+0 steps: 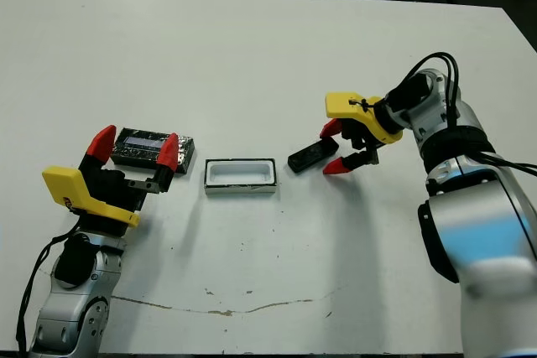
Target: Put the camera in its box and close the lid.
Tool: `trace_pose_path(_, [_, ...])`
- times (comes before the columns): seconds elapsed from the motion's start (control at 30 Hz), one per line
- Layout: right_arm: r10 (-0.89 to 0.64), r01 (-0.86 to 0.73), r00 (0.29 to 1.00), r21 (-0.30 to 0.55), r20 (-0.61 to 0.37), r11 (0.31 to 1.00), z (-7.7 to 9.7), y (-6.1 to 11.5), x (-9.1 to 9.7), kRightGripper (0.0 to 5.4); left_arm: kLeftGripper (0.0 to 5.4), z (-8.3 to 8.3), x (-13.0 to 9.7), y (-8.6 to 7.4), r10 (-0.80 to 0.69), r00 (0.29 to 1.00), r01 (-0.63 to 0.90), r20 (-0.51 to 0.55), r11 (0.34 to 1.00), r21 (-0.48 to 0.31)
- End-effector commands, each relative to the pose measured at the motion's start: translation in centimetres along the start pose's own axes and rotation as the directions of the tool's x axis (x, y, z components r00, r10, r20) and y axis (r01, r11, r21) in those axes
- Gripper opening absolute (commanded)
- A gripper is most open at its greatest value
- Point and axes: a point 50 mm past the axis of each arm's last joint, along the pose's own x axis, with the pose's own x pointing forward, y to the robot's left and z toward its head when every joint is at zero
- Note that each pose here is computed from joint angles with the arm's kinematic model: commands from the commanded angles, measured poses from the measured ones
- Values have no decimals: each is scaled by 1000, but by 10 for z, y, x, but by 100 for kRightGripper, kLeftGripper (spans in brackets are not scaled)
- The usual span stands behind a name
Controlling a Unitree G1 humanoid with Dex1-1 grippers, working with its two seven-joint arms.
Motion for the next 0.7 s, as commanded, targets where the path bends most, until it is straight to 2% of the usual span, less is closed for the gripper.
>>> trace_pose_path(0.03, [35, -34, 999, 30, -34, 999, -12, 10, 15, 323, 540, -3, -3, 2, 8, 1000, -8, -20, 1000, 5])
trace_pose_path(0.27, [57, -57, 997, 13, -47, 998, -11, 10, 14, 231, 540, -3, -3, 1, 10, 1000, -10, -21, 1000, 5])
trace_pose_path(0.4, [55, -56, 994, -8, -92, 998, -10, 8, 8, 174, 540, -2, -3, 2, 10, 1000, -10, -22, 1000, 0])
trace_pose_path(0.7, [45, -53, 991, -61, -127, 997, -5, 2, -17, 167, 540, -3, -3, 2, 16, 1000, -16, -19, 1000, 3])
